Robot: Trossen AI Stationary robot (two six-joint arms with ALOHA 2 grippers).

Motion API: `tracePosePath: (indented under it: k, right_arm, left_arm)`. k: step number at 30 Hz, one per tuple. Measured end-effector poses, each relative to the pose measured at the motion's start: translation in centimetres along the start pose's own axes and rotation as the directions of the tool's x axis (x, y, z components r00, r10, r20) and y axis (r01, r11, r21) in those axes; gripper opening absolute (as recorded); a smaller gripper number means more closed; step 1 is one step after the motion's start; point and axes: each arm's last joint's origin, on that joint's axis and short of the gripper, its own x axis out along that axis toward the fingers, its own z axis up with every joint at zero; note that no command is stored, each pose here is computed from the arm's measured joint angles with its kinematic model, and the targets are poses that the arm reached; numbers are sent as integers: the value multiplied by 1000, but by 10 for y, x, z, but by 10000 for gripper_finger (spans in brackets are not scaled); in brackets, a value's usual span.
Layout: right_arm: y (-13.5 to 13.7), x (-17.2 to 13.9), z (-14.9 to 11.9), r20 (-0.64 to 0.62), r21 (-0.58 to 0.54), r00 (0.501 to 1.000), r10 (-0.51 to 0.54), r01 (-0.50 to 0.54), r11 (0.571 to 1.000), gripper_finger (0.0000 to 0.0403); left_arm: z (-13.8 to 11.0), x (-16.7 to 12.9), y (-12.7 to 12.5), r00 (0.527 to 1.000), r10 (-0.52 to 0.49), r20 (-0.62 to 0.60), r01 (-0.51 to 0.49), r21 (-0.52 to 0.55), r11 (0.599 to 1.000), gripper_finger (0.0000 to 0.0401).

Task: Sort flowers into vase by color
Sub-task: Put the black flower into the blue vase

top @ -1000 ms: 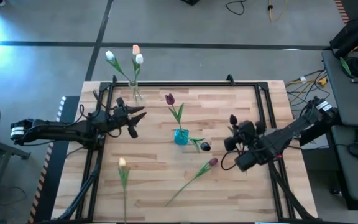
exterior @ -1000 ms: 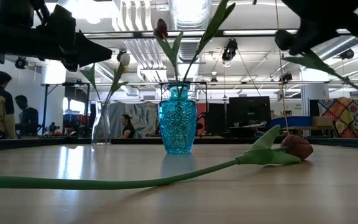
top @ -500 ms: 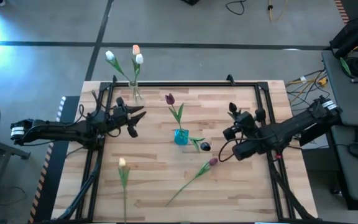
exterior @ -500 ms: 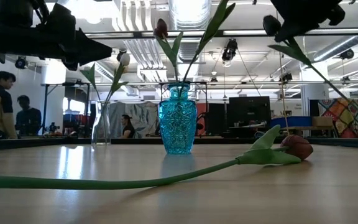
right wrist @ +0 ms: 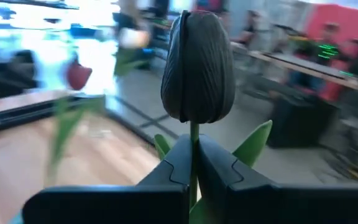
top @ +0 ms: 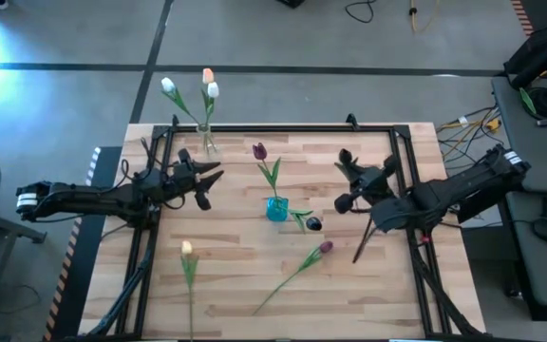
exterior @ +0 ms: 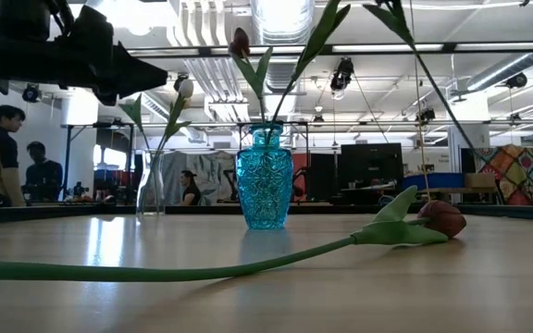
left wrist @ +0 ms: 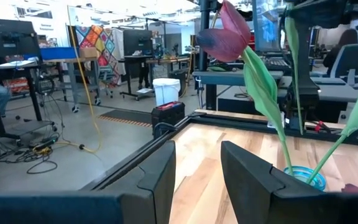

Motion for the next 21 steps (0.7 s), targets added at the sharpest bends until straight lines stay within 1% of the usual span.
tracePosePath:
  k: [3,5,8,9,10,12,15,17,21]
  right_arm:
    - [6,7,8,26,-42,990,140,-139,989,9]
    - [8,14,11,55,-99,966,253,-247,964,9]
    - [9,29,15,112,-182,899,423,-400,898,9]
    - [8,33,17,141,-197,875,463,-433,879,9]
    - [6,38,20,175,-200,857,484,-450,870,9]
    - [2,45,27,248,-187,837,488,-453,872,9]
    - [-1,53,36,344,-139,816,465,-445,885,9]
    - [1,56,39,387,-110,807,446,-439,891,9]
    - [9,62,40,470,-63,781,412,-435,898,9]
  left_arm:
    - [0,0,-1,1000,-23,-2,23,2,1000,114]
    - [0,0,-1,999,-33,-2,33,10,999,114]
    - [0,0,-1,999,-43,-3,43,18,999,114]
    - [-1,0,-1,999,-43,-3,43,18,999,114]
    - [-1,0,-1,999,-43,-4,43,19,999,114]
    - [-1,0,-1,999,-43,-6,43,20,999,114]
    - [-2,1,-2,998,-53,-16,54,32,998,114]
    - [-4,2,-3,997,-76,-29,77,37,996,114]
    - [-6,3,-4,996,-81,-44,83,41,996,114]
